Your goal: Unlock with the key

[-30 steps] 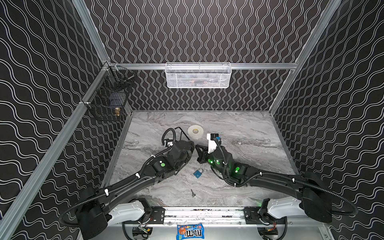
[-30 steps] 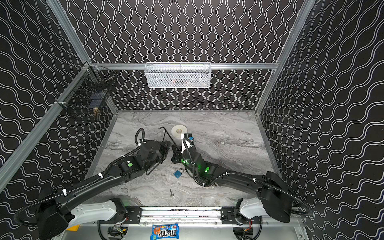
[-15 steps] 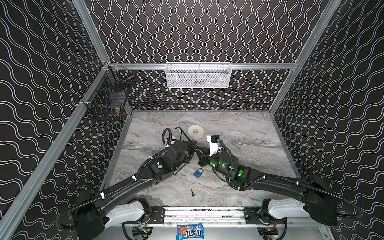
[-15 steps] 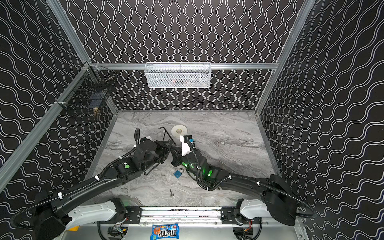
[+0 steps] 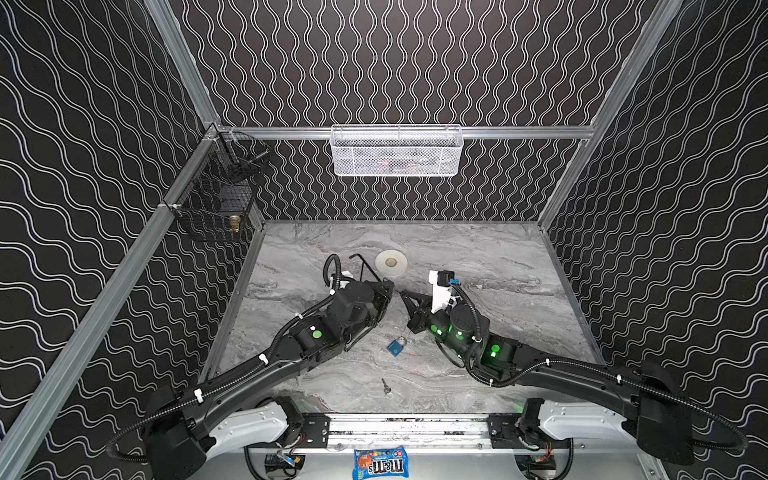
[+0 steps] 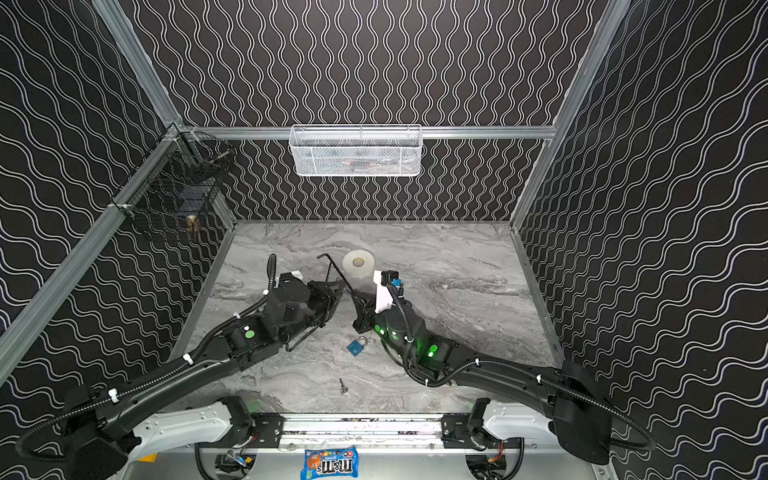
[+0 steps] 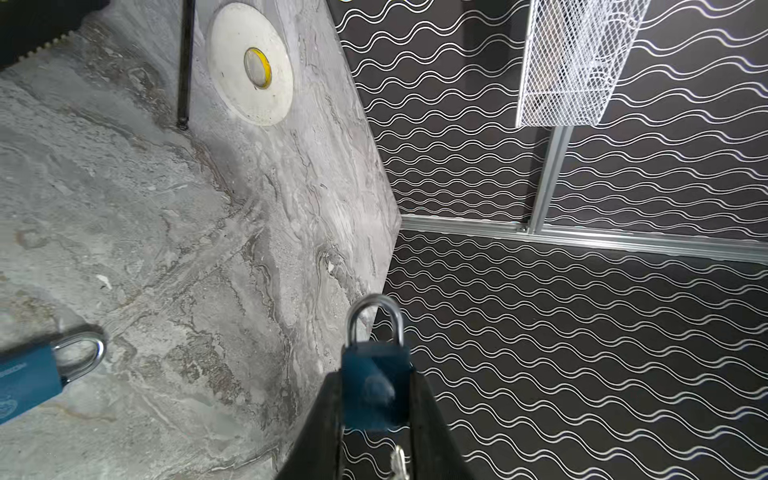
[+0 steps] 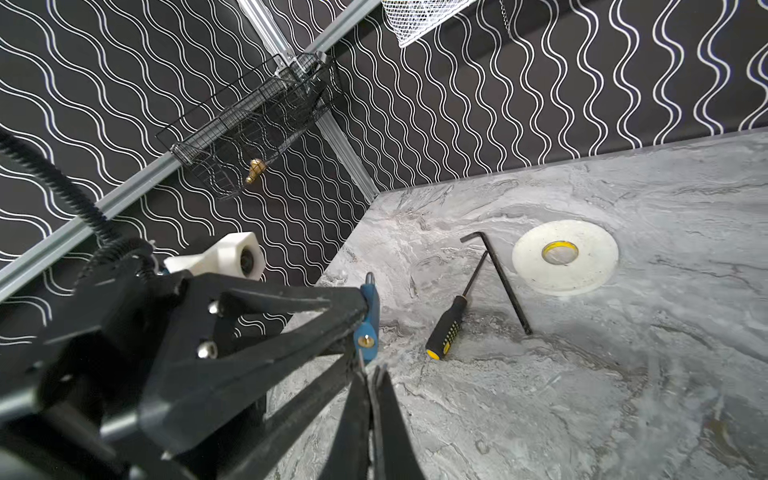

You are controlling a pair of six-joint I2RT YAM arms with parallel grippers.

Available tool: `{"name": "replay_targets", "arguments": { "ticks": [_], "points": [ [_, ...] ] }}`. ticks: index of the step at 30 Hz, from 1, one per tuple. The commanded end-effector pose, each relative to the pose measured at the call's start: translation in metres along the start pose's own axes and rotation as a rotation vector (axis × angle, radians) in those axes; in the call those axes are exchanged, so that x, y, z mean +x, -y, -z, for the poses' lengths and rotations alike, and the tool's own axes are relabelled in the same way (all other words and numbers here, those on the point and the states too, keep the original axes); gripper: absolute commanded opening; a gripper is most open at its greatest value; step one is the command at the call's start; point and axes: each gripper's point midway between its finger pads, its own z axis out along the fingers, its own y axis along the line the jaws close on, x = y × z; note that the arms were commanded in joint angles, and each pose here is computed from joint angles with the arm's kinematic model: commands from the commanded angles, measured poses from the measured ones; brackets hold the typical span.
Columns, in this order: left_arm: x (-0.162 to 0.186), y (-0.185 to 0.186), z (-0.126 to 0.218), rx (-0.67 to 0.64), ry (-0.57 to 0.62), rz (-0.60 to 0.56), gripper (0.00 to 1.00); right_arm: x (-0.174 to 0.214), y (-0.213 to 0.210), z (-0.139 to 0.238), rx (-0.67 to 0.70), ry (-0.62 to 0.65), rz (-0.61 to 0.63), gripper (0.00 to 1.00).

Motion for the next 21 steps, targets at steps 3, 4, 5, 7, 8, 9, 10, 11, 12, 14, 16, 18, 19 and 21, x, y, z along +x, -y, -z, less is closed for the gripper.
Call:
{"name": "replay_targets", "arguments": {
  "ticks": [3, 4, 5, 7, 8, 9, 10, 11, 12, 14, 16, 18, 19, 21],
  "points": [
    [-0.002, 0.008, 0.0, 0.027, 0.012, -0.005, 0.0, -0.005, -0.002, -0.005, 0.007, 0.017, -0.011, 0.0],
    [-0.003, 0.008, 0.001, 0.026, 0.017, -0.006, 0.0, -0.005, -0.003, -0.006, 0.008, 0.016, -0.013, 0.0],
    [-0.003, 0.008, 0.001, 0.027, 0.02, -0.003, 0.0, -0.005, -0.003, -0.008, 0.014, 0.015, -0.01, 0.0],
    [-0.002, 0.01, 0.0, 0.038, 0.016, -0.002, 0.0, -0.004, 0.0, -0.01, 0.027, 0.015, -0.009, 0.0],
    [-0.002, 0.011, 0.0, 0.038, 0.012, 0.0, 0.0, -0.004, 0.0, -0.01, 0.028, 0.019, -0.007, 0.0],
    [-0.001, 0.011, 0.0, 0.036, 0.011, -0.003, 0.0, -0.005, 0.0, -0.01, 0.03, 0.021, -0.006, 0.0],
    [-0.001, 0.01, -0.001, 0.032, 0.01, -0.004, 0.0, -0.005, 0.001, -0.011, 0.034, 0.021, -0.006, 0.0],
    [-0.001, 0.011, -0.001, 0.031, 0.009, -0.002, 0.0, -0.004, 0.001, -0.011, 0.039, 0.02, -0.006, 0.0],
    [0.0, 0.012, -0.001, 0.035, 0.008, -0.002, 0.0, -0.004, 0.002, -0.012, 0.042, 0.018, -0.006, 0.0],
    [0.0, 0.013, -0.002, 0.043, 0.006, -0.003, 0.0, -0.002, 0.003, -0.014, 0.049, 0.015, -0.009, 0.0],
    [0.0, 0.014, -0.001, 0.046, 0.007, -0.006, 0.0, -0.002, 0.003, -0.015, 0.051, 0.018, -0.012, 0.0],
    [0.001, 0.014, -0.002, 0.042, 0.003, -0.009, 0.0, -0.002, 0.005, -0.017, 0.063, 0.019, -0.02, 0.0],
    [0.001, 0.016, -0.002, 0.049, 0.004, -0.011, 0.0, -0.003, 0.008, -0.018, 0.087, 0.021, -0.026, 0.0],
    [0.002, 0.017, -0.002, 0.05, 0.004, -0.021, 0.0, -0.003, 0.007, -0.02, 0.089, 0.019, -0.023, 0.0]
  ]
}}
